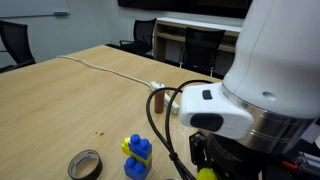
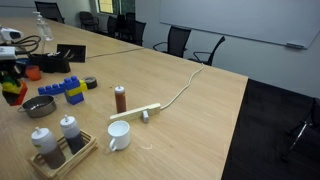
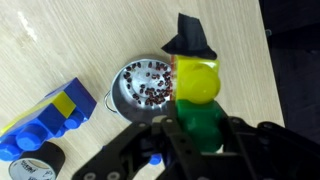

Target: Stack the two stacks of building blocks together

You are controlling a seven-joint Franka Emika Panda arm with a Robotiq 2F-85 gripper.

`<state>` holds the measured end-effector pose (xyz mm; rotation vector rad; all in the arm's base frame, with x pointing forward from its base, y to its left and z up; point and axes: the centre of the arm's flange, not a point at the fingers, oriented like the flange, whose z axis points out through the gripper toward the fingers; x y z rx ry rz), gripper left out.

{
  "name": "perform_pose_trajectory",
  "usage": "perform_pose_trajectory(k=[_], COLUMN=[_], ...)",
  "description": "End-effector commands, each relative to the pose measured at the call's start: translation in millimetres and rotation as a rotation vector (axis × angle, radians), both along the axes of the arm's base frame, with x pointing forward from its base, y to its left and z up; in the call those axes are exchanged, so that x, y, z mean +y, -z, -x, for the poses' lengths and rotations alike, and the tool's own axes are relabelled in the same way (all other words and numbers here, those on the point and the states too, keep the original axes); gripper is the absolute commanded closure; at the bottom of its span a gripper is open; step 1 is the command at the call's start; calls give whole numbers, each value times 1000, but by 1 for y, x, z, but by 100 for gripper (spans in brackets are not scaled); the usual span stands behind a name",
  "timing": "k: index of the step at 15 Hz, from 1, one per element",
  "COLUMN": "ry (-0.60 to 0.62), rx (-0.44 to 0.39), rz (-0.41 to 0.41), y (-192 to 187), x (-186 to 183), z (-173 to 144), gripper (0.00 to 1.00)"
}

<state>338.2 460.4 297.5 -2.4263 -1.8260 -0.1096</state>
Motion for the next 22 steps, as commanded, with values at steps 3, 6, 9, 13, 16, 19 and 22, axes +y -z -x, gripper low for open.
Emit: perform_pose_trajectory(k=[3, 6, 9, 13, 16, 19, 22], ry=[146, 241, 307, 372, 357, 363, 363], rx=[-17, -36, -47, -55, -46, -48, -48], rz=[27, 43, 26, -1, -19, -19, -19], y=[-15, -17, -16, -11, -9, -9, -9], x=[-3, 1, 13, 39, 33, 32, 32], z=[-27, -52, -71, -75, -69, -71, -71], gripper=[89, 89, 89, 89, 64, 64, 64])
